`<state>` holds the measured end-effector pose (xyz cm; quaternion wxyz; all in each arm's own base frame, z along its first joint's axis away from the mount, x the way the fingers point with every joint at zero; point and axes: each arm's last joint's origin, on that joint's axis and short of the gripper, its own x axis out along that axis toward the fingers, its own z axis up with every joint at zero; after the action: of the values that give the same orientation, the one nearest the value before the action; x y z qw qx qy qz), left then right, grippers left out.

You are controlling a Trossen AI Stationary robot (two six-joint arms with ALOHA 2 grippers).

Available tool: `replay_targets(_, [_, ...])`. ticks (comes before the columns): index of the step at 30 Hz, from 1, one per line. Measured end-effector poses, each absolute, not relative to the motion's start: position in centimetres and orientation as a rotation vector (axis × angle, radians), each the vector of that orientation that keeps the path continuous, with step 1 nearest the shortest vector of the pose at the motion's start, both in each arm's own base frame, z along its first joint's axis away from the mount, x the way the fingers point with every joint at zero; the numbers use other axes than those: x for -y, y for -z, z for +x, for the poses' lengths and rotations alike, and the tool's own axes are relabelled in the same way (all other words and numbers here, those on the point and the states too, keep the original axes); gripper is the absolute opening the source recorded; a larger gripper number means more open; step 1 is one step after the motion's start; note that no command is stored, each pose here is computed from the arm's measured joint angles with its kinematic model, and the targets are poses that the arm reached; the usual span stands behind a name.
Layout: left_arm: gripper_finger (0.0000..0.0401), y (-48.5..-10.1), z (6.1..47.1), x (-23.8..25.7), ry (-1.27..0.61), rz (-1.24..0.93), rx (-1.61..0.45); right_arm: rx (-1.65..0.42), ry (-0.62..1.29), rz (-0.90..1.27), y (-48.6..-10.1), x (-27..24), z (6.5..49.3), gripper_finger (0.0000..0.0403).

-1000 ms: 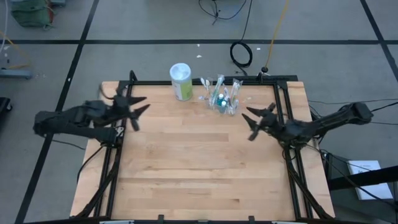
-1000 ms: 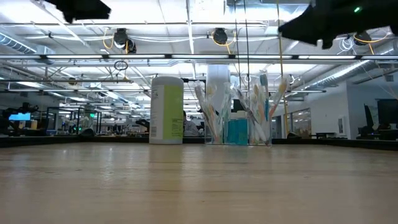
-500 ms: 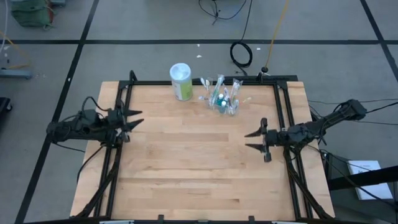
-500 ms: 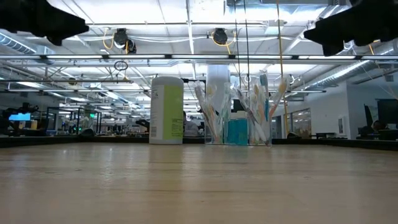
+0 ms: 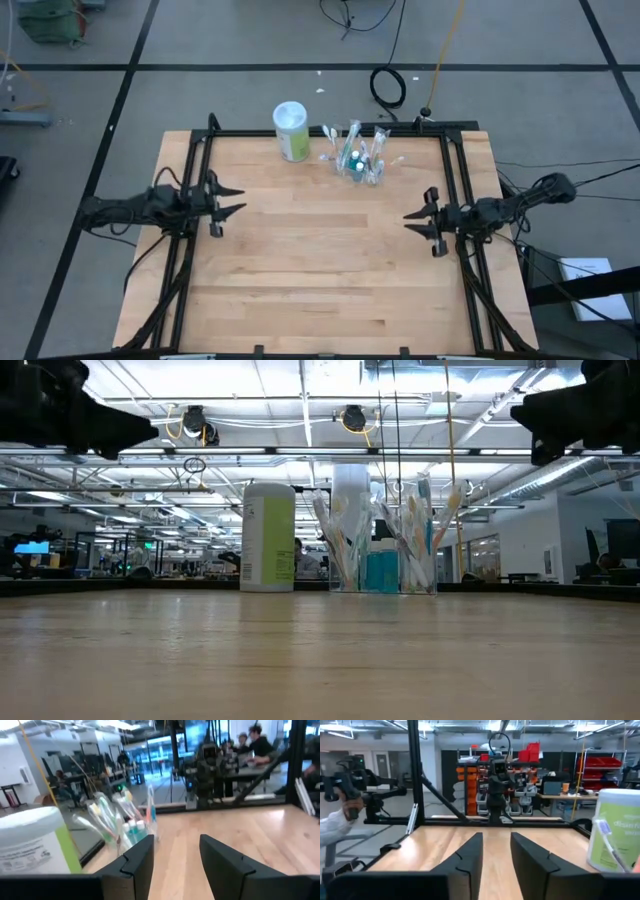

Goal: Pick & Place toothbrushing station
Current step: Return to Home Position

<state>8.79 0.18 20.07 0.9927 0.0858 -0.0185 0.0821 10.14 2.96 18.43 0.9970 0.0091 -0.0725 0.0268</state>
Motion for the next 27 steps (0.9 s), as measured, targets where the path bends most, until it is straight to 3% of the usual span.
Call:
replay_targets(10, [0.0161, -17.4, 9.6, -0.1, -0.159, 0.082, 0.022, 0.023, -0.025, -0.187, -17.2, -2.8, 10.1, 0.0058])
replay_targets(27, [0.0161, -17.3, 9.6, -0.1, -0.163, 0.069, 0.021, -0.007, -0.029, -0.2, -16.9, -2.9, 10.2, 0.0059])
